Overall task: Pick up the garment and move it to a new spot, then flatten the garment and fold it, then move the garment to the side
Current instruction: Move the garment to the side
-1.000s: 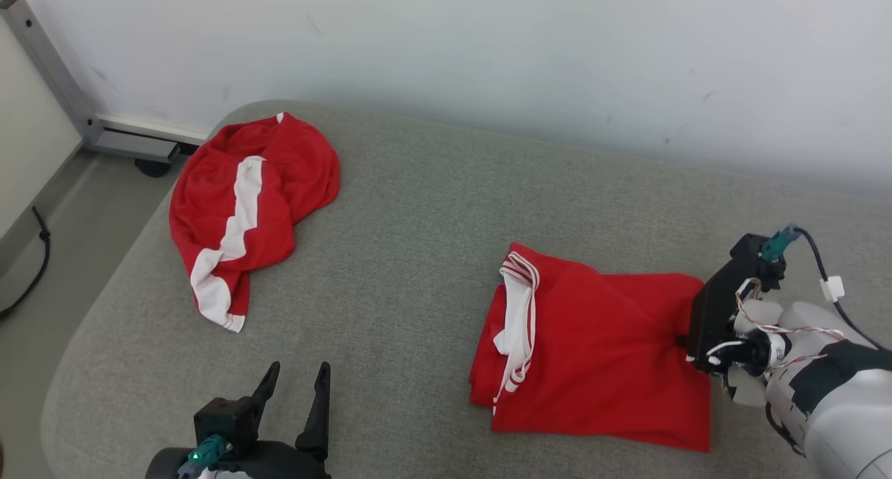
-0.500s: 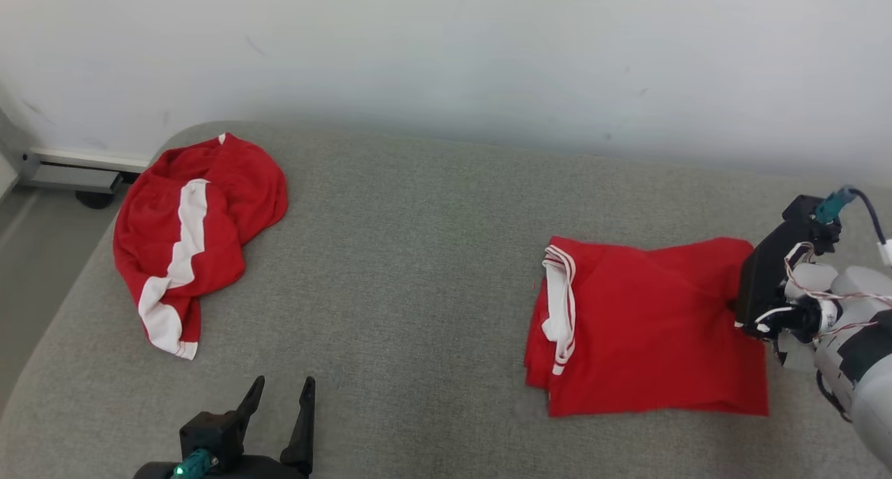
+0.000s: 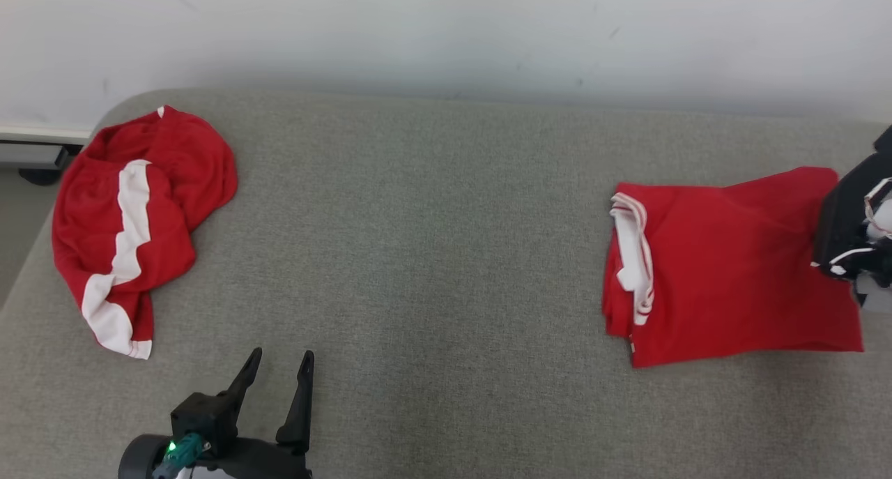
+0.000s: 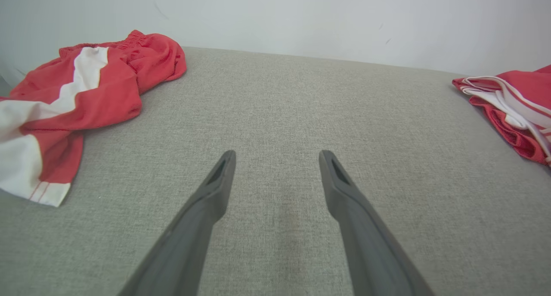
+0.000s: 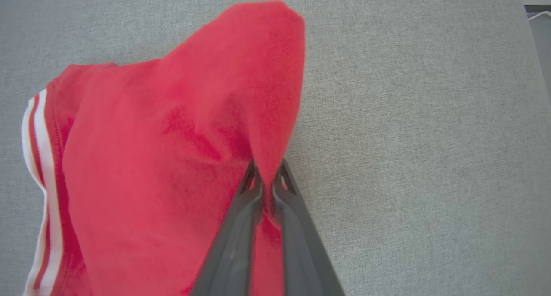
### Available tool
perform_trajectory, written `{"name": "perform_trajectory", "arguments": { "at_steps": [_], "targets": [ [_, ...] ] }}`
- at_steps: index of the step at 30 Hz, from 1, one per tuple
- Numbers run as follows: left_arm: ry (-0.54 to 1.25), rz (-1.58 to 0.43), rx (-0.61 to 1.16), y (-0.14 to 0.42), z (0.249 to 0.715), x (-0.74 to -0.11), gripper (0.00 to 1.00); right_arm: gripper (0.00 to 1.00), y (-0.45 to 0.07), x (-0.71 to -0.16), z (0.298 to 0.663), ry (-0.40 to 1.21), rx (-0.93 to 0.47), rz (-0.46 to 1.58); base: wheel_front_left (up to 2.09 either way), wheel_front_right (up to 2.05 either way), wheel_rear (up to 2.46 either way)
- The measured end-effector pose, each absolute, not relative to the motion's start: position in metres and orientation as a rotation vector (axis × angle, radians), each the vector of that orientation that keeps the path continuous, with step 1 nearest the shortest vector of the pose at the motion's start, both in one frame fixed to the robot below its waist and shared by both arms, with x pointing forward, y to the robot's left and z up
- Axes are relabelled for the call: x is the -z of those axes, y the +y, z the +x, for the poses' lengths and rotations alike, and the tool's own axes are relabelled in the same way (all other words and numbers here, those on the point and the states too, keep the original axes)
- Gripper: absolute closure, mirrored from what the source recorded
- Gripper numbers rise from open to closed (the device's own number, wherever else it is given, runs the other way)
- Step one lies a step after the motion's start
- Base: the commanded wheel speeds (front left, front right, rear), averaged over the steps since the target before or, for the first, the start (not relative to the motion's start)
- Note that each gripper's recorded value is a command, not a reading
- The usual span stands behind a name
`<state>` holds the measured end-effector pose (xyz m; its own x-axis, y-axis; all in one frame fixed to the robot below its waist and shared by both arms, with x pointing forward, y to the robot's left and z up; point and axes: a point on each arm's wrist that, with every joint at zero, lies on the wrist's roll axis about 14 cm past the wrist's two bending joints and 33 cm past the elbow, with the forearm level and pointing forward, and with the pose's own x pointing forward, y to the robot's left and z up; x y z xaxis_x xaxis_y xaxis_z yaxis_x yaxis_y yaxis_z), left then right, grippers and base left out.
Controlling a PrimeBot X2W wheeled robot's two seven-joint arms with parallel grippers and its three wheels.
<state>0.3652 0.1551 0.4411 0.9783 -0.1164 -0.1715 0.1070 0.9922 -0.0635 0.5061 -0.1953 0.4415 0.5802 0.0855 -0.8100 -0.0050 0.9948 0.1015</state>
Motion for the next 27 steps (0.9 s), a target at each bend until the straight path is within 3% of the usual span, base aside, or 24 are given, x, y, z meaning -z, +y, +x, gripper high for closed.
{"name": "perform_trajectory", "arguments": {
  "at_steps": [15, 27],
  "targets": [
    [0.218, -0.032, 0.153, 0.151, 0.387, -0.426, 0.00, 1.00, -0.249, -0.430, 0.534, 0.943, 0.072, -0.018, 0.00, 0.00, 0.00],
    [0.226, -0.024, 0.178, 0.145, 0.402, -0.421, 0.00, 1.00, -0.277, -0.418, 0.533, 0.961, 0.149, -0.035, 0.00, 0.00, 0.00]
  ]
}}
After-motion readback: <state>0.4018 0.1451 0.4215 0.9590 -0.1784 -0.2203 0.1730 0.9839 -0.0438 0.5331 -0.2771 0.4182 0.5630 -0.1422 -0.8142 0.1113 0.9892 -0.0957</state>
